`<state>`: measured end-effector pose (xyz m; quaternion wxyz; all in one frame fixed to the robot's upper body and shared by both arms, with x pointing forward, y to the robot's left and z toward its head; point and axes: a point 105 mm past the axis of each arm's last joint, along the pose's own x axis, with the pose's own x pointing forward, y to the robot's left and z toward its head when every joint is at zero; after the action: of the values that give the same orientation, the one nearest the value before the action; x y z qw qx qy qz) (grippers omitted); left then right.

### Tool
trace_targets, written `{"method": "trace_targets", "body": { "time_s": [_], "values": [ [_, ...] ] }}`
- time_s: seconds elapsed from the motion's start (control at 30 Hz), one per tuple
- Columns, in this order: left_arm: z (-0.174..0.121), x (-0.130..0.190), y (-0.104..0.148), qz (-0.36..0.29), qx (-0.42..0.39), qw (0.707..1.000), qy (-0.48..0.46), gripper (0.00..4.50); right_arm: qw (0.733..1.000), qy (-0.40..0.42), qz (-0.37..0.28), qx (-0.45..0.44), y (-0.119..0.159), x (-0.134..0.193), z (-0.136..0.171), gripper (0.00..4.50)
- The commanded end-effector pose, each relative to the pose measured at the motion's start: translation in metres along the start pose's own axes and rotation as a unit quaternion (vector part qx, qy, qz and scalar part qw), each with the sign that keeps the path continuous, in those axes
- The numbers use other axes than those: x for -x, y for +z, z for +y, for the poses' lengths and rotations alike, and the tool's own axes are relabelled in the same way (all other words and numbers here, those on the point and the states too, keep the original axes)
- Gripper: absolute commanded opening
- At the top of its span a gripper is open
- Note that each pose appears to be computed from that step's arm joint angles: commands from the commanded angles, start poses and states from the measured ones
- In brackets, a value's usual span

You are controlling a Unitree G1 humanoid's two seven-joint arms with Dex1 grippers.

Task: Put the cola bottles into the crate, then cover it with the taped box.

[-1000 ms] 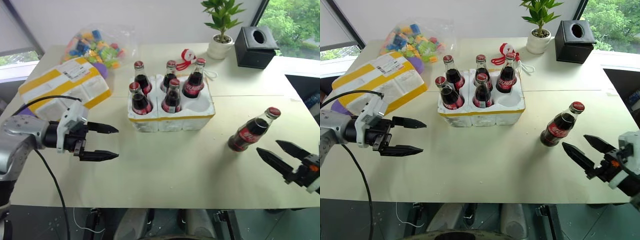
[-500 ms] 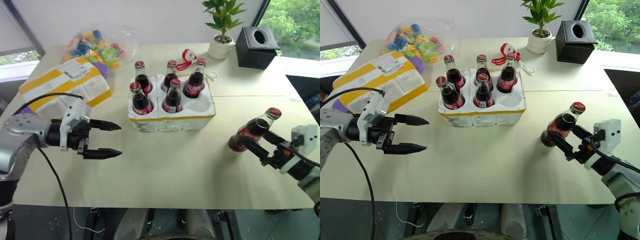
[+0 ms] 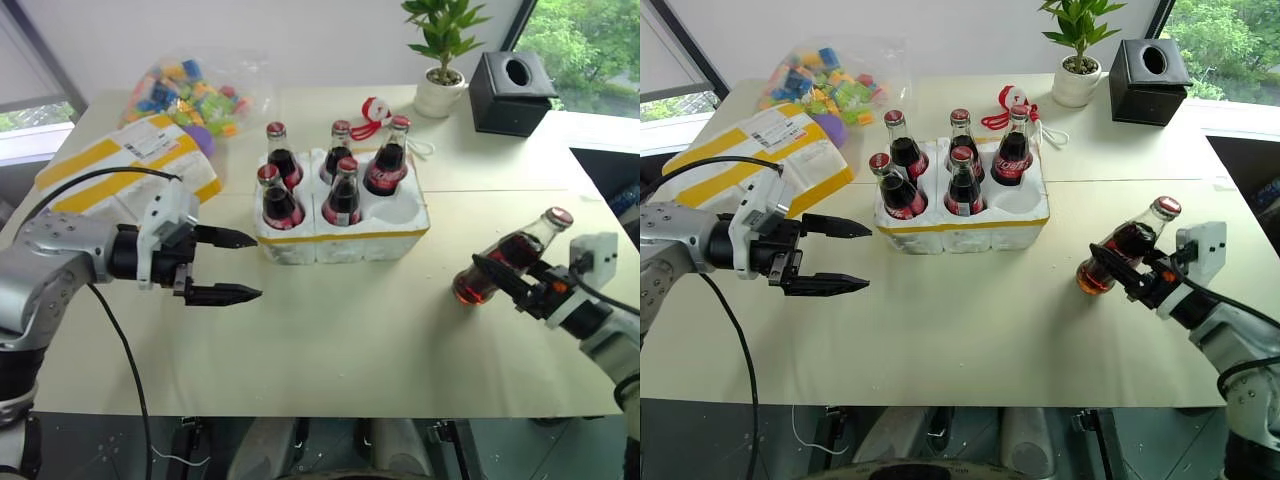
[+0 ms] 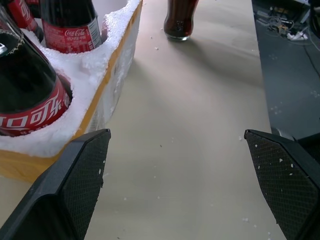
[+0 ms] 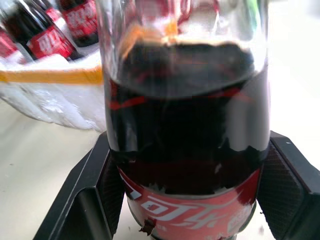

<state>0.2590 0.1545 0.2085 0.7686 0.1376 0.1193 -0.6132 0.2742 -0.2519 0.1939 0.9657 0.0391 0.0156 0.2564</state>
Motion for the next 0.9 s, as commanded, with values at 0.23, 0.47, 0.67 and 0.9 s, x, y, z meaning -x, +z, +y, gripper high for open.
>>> {"method": "trace_targets", "body": {
  "time_s": [0.23,0.47,0.67,0.9],
  "values": [
    [0.000,0.001,0.015,-0.013,-0.029,0.999,0.014,4.50,0.980,0.140,-0.118,0.083,0.105,-0.042,0.057,2.87],
    [0.000,0.005,0.017,-0.016,-0.034,0.999,0.029,4.50,0.971,0.195,-0.100,0.092,0.097,-0.087,0.079,2.87],
    [0.000,0.008,0.020,-0.021,-0.034,0.998,0.042,4.50,0.971,0.208,-0.075,0.086,0.079,-0.105,0.081,2.87],
    [-0.001,0.014,0.020,-0.022,-0.029,0.998,0.055,4.50,0.974,0.201,-0.050,0.087,0.061,-0.115,0.068,2.87]
  ]
}}
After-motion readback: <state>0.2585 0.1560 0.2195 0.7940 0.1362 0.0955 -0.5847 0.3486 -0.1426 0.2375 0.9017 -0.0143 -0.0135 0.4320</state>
